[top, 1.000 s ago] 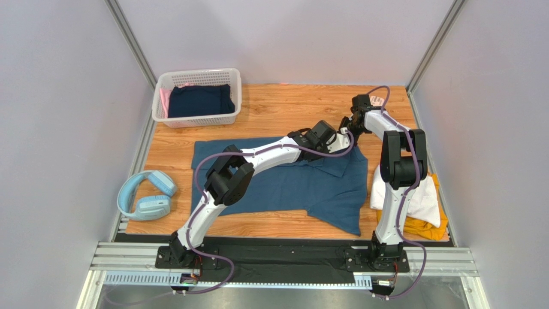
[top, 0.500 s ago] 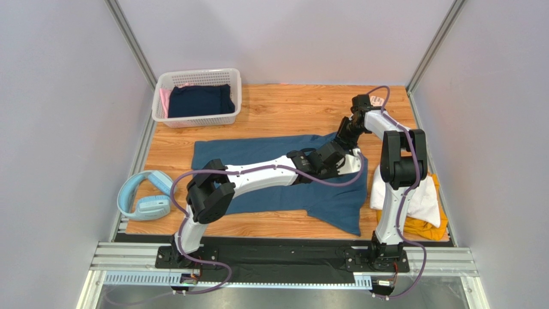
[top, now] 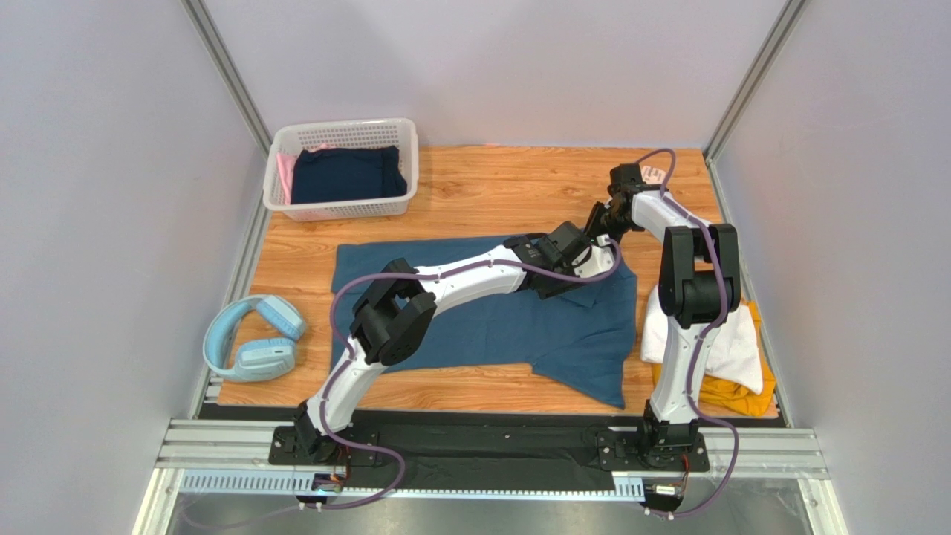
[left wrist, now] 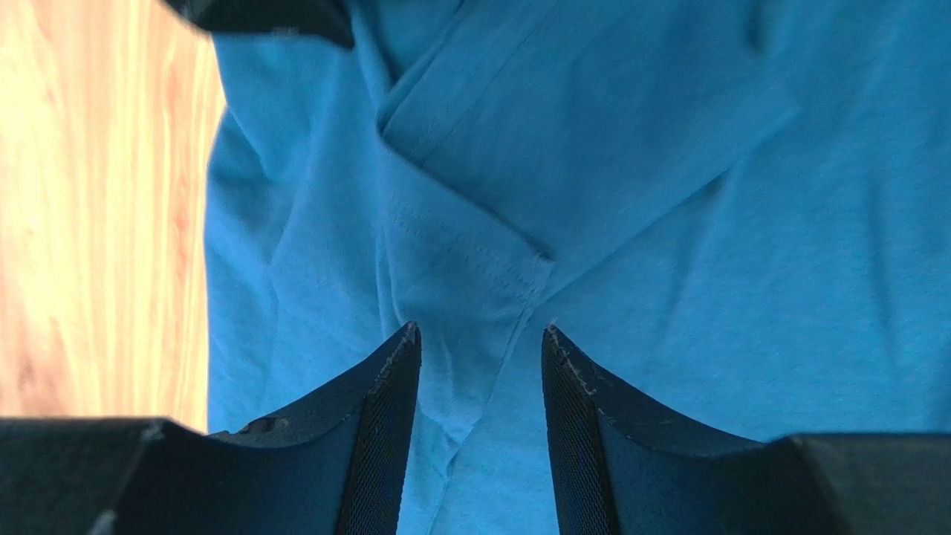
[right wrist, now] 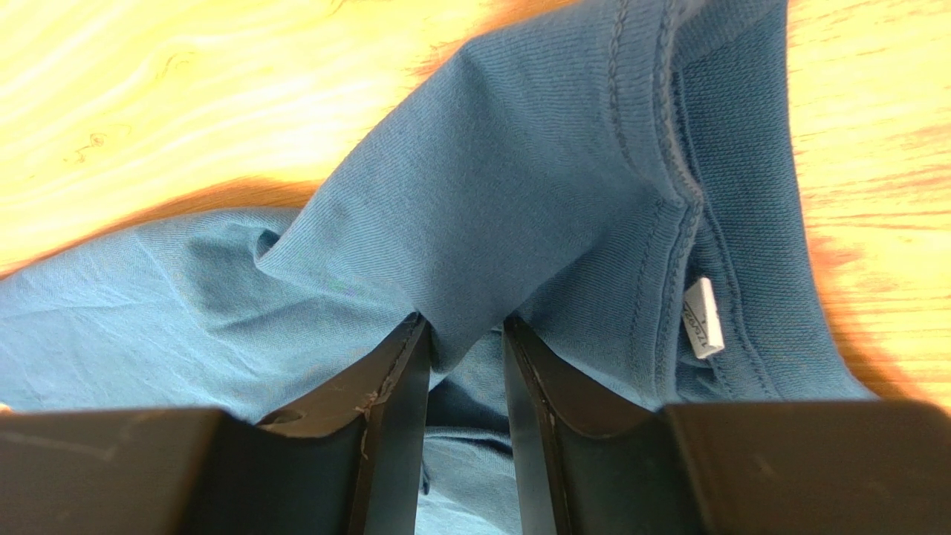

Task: Fold and stack the t-shirts
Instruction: Fold the flattened tshirt in 1/3 of the way

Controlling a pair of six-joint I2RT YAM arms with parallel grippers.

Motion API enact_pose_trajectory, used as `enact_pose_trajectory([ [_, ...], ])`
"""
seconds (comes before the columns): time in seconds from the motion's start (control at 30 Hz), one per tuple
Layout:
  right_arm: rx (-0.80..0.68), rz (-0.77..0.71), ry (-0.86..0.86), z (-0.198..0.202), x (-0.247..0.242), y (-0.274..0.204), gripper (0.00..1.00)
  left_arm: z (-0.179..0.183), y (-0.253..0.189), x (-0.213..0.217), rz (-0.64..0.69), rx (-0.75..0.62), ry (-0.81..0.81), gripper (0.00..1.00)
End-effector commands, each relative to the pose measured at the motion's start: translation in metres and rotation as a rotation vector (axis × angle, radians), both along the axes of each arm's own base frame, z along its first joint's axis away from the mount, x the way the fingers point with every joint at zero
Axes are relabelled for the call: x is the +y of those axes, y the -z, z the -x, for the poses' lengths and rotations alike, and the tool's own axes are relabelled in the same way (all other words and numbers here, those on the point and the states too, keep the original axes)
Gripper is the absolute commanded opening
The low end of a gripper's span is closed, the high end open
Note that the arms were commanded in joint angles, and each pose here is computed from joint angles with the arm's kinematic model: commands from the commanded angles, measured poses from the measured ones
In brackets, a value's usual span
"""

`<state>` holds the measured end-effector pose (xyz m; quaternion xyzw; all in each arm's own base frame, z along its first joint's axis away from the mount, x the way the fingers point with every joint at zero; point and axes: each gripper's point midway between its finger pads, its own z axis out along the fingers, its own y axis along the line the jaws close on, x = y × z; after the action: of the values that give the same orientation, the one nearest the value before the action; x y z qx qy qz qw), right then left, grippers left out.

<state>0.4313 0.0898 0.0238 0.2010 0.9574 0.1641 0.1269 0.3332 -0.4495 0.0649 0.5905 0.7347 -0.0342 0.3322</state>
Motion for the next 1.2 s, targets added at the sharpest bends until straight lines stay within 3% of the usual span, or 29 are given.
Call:
enact_pose_trajectory([
  [0.0, 0.052, 0.03, 0.009, 0.01, -0.004, 0.026, 0.36, 0.013, -0.011, -0.011, 0.045, 0.062, 0.012, 0.51],
  [0.13, 0.053, 0.029, 0.01, 0.01, -0.004, 0.027, 0.35, 0.021, -0.01, -0.01, 0.046, 0.083, 0.011, 0.5],
  [0.33, 0.054, 0.026, 0.009, 0.011, -0.003, 0.026, 0.36, 0.02, -0.029, -0.012, 0.062, -0.031, 0.005, 0.51],
  [0.53, 0.049, 0.028, 0.01, 0.011, -0.004, 0.024, 0.36, 0.035, -0.018, -0.018, 0.047, 0.055, 0.025, 0.5],
  [0.8, 0.053, 0.027, 0.011, 0.011, -0.003, 0.026, 0.36, 0.025, -0.013, -0.019, 0.043, 0.079, 0.005, 0.5],
  [0.97, 0.051, 0.028, 0.012, 0.011, -0.004, 0.026, 0.36, 0.013, -0.007, -0.017, 0.04, 0.106, -0.02, 0.46],
  [1.1, 0.052, 0.031, 0.014, 0.01, -0.005, 0.026, 0.36, 0.02, -0.002, -0.014, 0.031, 0.137, -0.019, 0.39],
  [1.17, 0.056, 0.029, 0.013, 0.011, -0.004, 0.027, 0.36, 0.025, -0.001, -0.012, 0.031, 0.15, -0.022, 0.4],
])
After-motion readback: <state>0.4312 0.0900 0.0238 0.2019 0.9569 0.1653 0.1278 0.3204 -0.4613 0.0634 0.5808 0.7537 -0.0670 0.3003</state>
